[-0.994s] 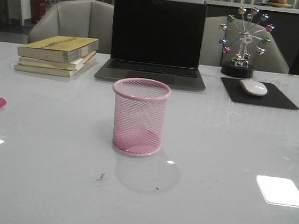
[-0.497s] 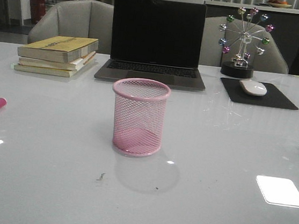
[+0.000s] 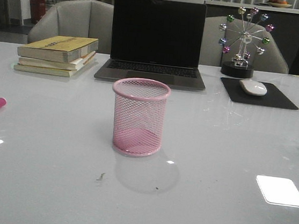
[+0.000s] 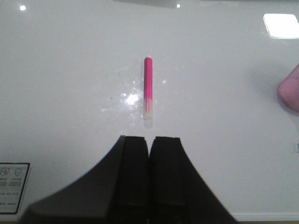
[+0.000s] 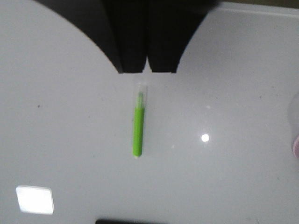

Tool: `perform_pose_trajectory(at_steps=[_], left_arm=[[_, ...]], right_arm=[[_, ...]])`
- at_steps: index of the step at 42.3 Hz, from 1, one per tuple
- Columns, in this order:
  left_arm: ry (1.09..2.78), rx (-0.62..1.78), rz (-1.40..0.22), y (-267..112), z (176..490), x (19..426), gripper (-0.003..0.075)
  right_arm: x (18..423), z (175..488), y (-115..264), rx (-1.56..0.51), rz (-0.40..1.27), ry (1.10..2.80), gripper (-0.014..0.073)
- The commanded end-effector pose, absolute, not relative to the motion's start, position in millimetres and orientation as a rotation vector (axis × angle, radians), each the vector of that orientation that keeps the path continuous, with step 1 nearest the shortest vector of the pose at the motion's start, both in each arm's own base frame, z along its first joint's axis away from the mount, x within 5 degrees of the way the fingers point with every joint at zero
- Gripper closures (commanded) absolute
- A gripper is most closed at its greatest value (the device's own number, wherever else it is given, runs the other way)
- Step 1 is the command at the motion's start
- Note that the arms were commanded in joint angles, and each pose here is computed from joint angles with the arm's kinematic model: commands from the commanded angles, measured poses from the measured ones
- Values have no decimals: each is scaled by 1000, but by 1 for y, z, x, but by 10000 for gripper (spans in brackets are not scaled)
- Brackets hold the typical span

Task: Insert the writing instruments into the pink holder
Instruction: 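Lower the right gripper onto the lime-green marker and close on it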

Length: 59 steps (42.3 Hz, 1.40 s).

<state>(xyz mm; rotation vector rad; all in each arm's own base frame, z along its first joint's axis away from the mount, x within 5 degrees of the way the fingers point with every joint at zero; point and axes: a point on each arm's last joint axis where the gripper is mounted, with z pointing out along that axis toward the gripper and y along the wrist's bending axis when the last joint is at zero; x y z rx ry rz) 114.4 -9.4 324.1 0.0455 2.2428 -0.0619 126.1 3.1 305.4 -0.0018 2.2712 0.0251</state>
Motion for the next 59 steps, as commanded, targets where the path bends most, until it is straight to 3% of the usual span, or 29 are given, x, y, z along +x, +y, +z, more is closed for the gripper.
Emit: perform_pose_trajectory(at_steps=[1,5,11,15,33,47,59], left_arm=[[2206,54,-66,-11,329,126,627],[2222,57,-60,-12,323,133,543],[2205,103,-38,-12,323,139,263],[2182,100,-65,-14,324,140,171],[2090,360,-203,-48,330,136,213],[2091,372,-209,-50,330,135,213],[2092,373,-209,-50,329,135,213]], right_arm=[[142,307,3,-2,20,2259,564],[153,296,3,10,24,2338,476],[170,280,3,32,29,2446,189],[183,271,3,73,38,2502,108],[276,243,-12,207,44,2647,107],[345,223,-12,186,100,2693,107],[381,203,-13,142,92,2745,107]])
